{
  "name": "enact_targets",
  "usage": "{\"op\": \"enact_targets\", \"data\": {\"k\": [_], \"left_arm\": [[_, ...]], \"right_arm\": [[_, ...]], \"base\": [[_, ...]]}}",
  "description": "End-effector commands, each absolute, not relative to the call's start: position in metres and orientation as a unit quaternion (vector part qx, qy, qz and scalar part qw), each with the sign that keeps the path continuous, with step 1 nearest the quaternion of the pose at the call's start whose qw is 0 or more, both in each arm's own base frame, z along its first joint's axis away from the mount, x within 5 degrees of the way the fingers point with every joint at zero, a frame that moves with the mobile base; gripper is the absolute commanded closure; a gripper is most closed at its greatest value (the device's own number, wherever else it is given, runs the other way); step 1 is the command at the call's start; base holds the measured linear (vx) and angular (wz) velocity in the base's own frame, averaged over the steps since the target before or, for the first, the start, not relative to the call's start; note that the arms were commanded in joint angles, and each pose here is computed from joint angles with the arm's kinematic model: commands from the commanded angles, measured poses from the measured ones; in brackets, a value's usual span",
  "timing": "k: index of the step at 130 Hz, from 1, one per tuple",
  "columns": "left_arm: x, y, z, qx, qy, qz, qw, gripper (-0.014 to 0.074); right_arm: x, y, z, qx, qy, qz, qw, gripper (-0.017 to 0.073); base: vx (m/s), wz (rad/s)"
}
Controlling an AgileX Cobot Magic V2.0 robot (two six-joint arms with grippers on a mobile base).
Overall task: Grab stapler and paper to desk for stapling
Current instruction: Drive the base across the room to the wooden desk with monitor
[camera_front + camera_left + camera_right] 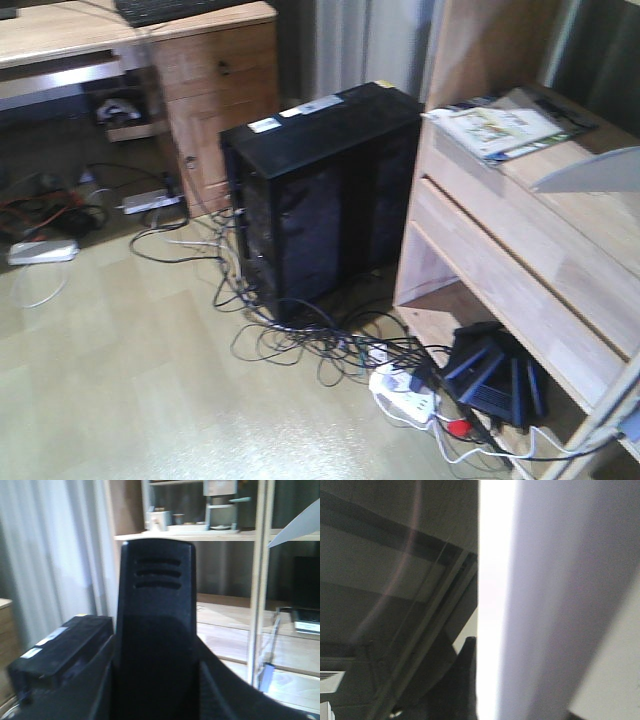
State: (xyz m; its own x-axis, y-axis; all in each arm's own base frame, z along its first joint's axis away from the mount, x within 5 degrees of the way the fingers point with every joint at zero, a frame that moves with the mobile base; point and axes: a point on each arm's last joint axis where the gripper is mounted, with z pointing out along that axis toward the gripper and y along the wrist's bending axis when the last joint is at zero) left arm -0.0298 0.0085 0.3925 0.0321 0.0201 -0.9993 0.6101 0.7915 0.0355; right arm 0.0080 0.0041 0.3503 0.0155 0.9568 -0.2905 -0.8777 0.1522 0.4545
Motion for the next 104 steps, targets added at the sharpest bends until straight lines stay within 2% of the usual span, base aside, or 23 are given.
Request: {"op": "enact_targets", "data": {"k": [1, 104], "left_arm": [[-0.0302, 0.0094, 0.4093, 0.221, 0.619, -0.233, 0.717, 0.06], [-0.0302, 0.0094, 0.4093, 0.221, 0.619, -0.233, 0.717, 0.06]], "right_arm": [[0.0041, 0.0028, 0.3596, 0.062, 0.25, 0.647, 0.718, 0.0565], [0.0038, 0.0027, 0.3598, 0.062, 0.248, 0.647, 0.718, 0.0565]], "base": [[-0.06, 0.34], [-0.02, 0.25]]}}
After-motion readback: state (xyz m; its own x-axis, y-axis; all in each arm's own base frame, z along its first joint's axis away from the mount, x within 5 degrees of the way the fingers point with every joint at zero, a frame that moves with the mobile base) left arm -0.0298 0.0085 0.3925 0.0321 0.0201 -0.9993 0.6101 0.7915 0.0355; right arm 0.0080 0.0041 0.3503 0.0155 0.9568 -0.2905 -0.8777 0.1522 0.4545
